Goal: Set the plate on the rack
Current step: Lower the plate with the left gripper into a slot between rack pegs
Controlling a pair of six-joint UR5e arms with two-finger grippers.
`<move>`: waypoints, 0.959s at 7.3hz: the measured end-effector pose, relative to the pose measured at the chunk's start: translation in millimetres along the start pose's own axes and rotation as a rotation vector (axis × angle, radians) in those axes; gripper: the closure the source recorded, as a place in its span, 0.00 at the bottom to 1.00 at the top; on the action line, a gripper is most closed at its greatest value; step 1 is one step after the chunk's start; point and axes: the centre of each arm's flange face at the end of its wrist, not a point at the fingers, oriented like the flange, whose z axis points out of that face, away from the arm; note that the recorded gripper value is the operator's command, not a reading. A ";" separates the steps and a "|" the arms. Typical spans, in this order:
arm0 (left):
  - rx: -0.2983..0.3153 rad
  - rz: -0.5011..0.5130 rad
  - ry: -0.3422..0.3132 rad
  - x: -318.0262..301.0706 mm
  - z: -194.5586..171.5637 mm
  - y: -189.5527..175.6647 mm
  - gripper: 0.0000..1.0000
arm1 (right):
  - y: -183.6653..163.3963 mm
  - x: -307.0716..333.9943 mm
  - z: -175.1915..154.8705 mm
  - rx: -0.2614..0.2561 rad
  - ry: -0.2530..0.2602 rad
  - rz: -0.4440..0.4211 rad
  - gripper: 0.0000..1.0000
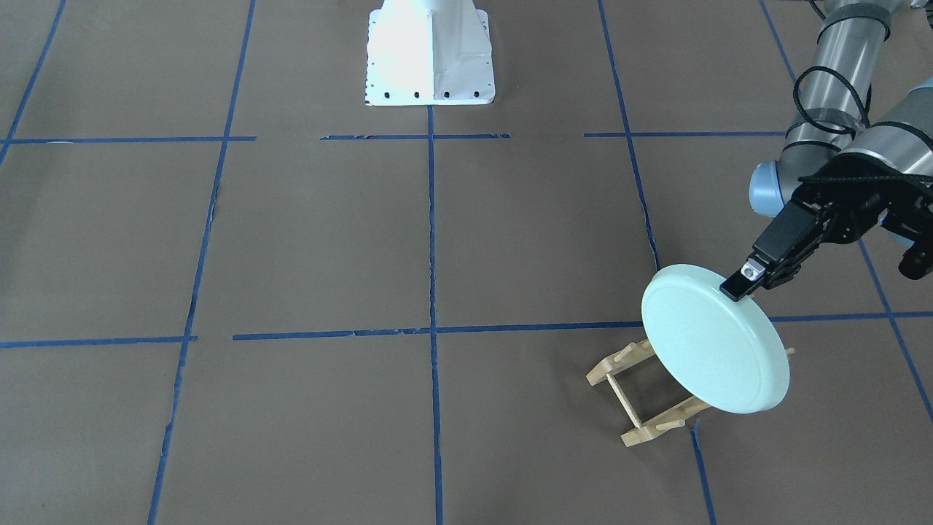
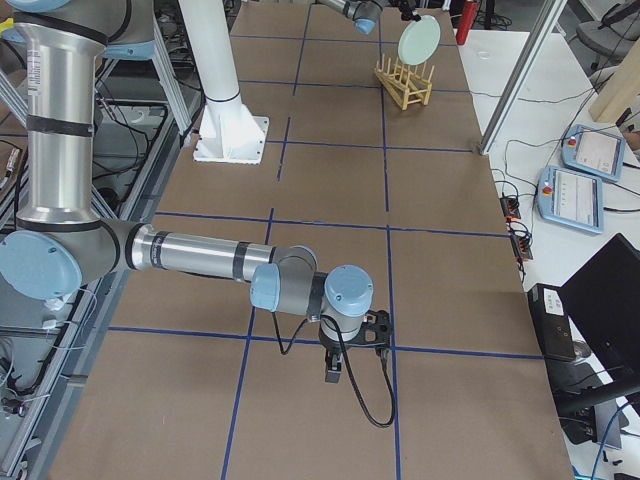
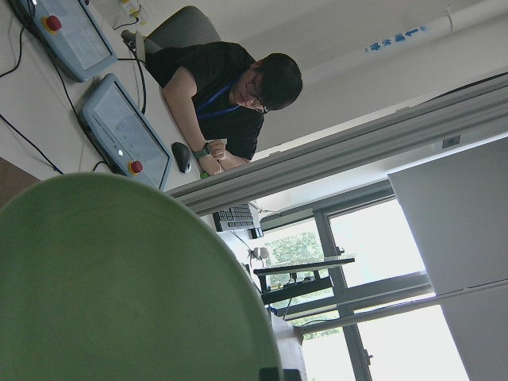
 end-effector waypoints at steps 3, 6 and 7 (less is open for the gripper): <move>0.005 0.006 -0.022 -10.5 5.6 -4.0 1.00 | 0.0 -0.1 -0.2 0.000 0.000 0.000 0.00; 0.007 0.003 -0.037 -25.0 14.6 5.7 1.00 | 0.1 0.1 0.1 -0.001 0.000 0.001 0.00; 0.012 -0.006 -0.037 -30.7 20.5 13.8 1.00 | 0.0 0.0 0.0 0.000 0.000 0.001 0.00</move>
